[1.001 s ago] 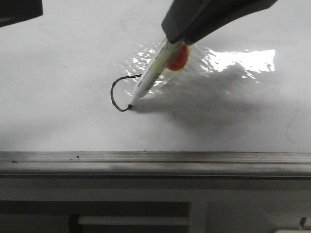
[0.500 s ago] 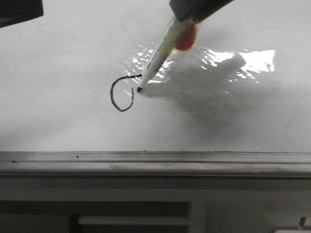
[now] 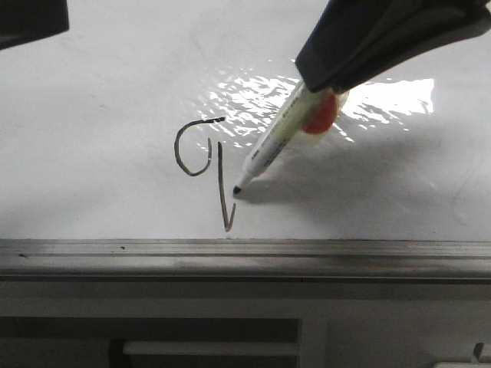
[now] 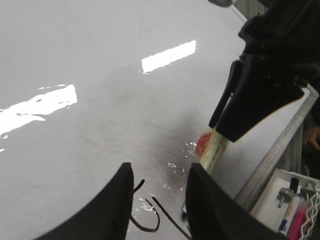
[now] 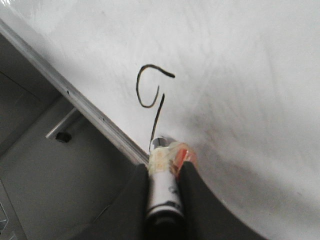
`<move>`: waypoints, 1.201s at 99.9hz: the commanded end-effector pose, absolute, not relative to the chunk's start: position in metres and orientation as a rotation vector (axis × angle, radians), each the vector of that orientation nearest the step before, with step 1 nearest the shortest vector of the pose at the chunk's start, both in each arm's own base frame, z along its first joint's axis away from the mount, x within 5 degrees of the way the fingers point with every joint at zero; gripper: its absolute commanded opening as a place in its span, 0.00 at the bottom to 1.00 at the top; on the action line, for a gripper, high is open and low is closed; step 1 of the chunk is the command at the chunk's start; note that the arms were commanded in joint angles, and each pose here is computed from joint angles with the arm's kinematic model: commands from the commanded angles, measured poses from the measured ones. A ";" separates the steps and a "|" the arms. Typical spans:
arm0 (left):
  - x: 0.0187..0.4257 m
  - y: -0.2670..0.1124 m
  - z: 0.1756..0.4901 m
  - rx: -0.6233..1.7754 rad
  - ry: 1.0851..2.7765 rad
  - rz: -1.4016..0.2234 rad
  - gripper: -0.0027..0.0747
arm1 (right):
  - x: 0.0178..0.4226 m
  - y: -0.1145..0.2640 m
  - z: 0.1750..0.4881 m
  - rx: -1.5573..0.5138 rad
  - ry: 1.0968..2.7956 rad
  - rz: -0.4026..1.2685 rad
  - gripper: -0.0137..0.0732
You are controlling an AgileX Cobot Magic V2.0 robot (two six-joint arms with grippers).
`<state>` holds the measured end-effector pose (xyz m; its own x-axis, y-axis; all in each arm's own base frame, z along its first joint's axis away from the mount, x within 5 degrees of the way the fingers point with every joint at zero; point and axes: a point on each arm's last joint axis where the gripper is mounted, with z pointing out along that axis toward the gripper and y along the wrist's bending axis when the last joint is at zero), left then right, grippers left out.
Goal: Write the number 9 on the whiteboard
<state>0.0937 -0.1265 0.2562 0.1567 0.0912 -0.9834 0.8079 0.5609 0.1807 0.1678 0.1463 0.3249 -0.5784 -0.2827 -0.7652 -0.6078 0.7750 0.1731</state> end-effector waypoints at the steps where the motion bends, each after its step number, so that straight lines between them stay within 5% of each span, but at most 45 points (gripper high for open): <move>1: 0.092 -0.131 0.267 0.914 1.240 -0.608 0.35 | 0.165 0.143 0.347 -0.611 2.075 0.593 0.10; 30: 0.090 -0.153 0.247 1.054 1.280 -0.649 0.43 | 0.144 0.164 0.349 -0.731 2.037 0.694 0.10; 78: 0.092 -0.164 0.244 1.018 1.243 -0.720 0.42 | 0.137 0.180 0.346 -0.742 2.060 0.802 0.10; 120: 0.093 -0.164 0.241 1.038 1.272 -0.705 0.06 | 0.135 0.182 0.347 -0.702 2.076 0.861 0.10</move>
<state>0.0912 -0.1603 0.2254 0.1757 0.2093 -0.9619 0.8925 0.3784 0.2454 0.1341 0.1797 0.3309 -0.5794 -0.2766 -0.7667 -0.7077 0.6373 0.3050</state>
